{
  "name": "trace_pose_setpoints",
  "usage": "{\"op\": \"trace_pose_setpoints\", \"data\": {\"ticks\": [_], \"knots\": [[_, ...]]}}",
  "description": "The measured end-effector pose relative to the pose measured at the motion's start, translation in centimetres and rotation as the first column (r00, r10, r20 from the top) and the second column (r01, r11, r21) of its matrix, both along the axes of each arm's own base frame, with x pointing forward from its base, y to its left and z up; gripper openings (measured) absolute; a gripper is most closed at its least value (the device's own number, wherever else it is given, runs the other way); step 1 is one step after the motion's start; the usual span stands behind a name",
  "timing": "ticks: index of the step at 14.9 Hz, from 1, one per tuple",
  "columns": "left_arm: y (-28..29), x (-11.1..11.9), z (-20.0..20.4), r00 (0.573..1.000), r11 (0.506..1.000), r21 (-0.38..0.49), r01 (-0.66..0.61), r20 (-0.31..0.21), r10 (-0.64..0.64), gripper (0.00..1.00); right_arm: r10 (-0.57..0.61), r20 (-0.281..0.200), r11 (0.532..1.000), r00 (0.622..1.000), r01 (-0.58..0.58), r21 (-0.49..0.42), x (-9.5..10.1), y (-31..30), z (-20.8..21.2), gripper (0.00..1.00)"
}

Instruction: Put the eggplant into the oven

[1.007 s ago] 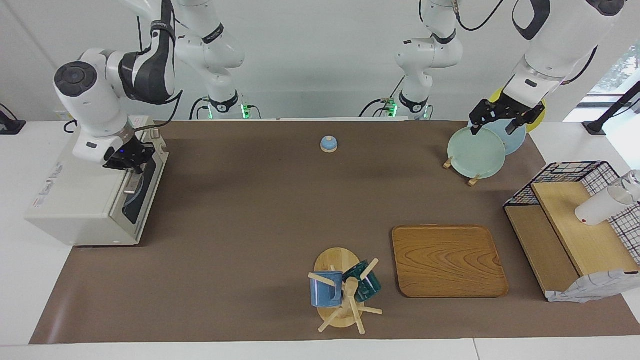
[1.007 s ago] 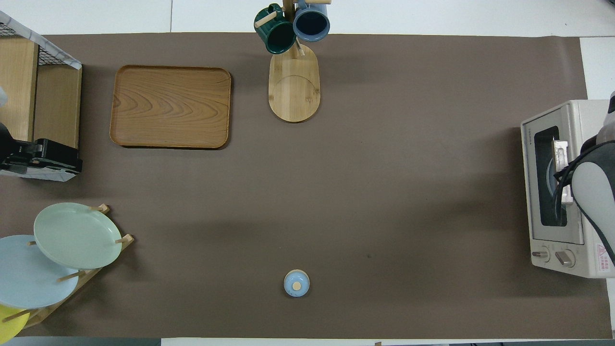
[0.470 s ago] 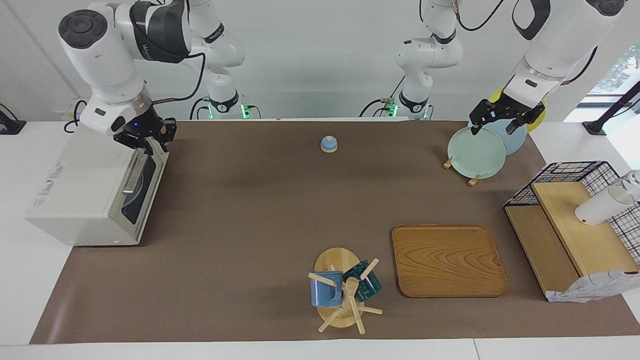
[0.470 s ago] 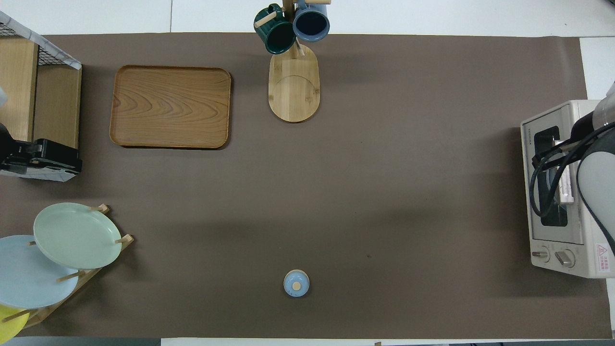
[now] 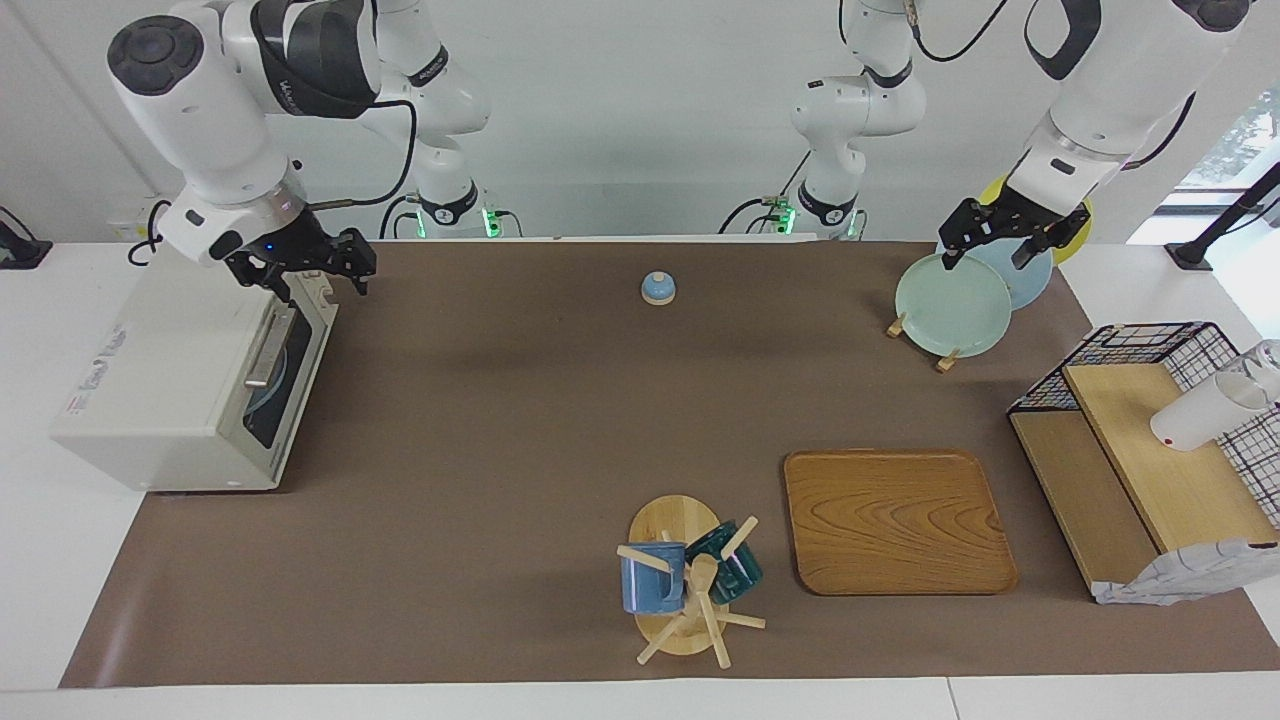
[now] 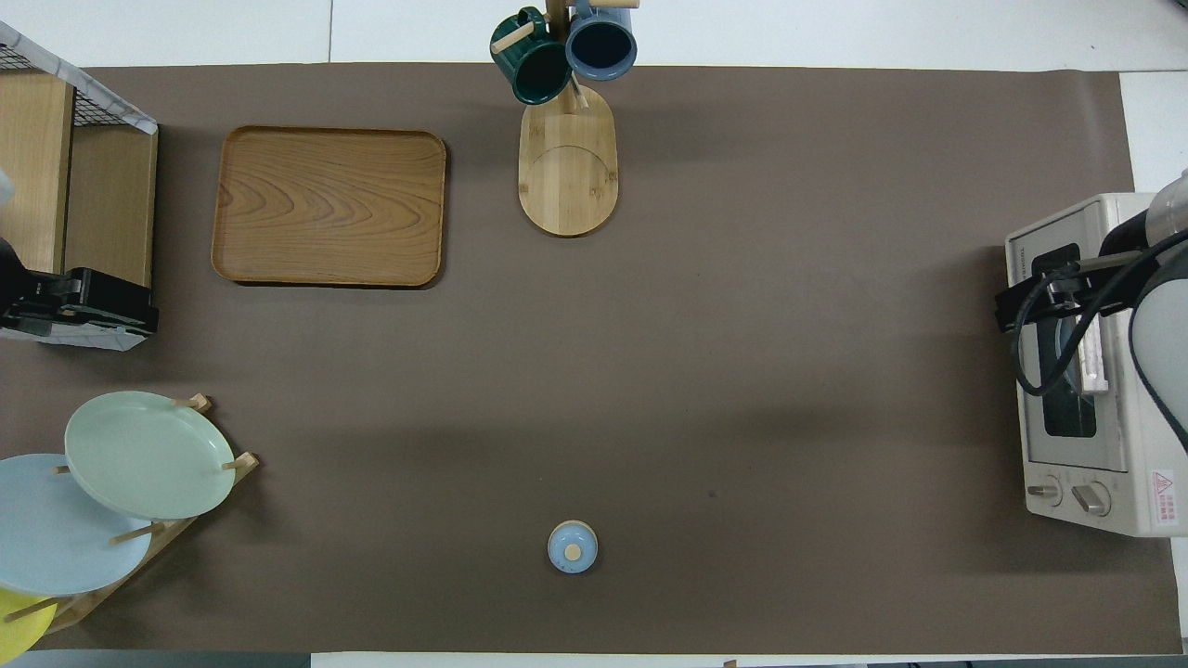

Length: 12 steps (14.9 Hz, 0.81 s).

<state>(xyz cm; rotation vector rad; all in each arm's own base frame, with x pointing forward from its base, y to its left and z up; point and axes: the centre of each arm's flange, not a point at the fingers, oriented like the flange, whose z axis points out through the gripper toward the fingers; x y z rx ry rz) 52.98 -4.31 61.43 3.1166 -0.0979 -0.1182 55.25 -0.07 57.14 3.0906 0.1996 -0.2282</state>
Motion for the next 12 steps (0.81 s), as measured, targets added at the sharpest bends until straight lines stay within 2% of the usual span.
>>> {"op": "trace_pose_setpoints", "data": {"ticks": [12], "knots": [[0.0,0.0,0.0,1.000,1.000,0.000,0.000,0.000,0.000,1.00,-0.021,0.016,1.000,1.000,0.022,-0.004,0.1,-0.1,1.0,1.00]]}}
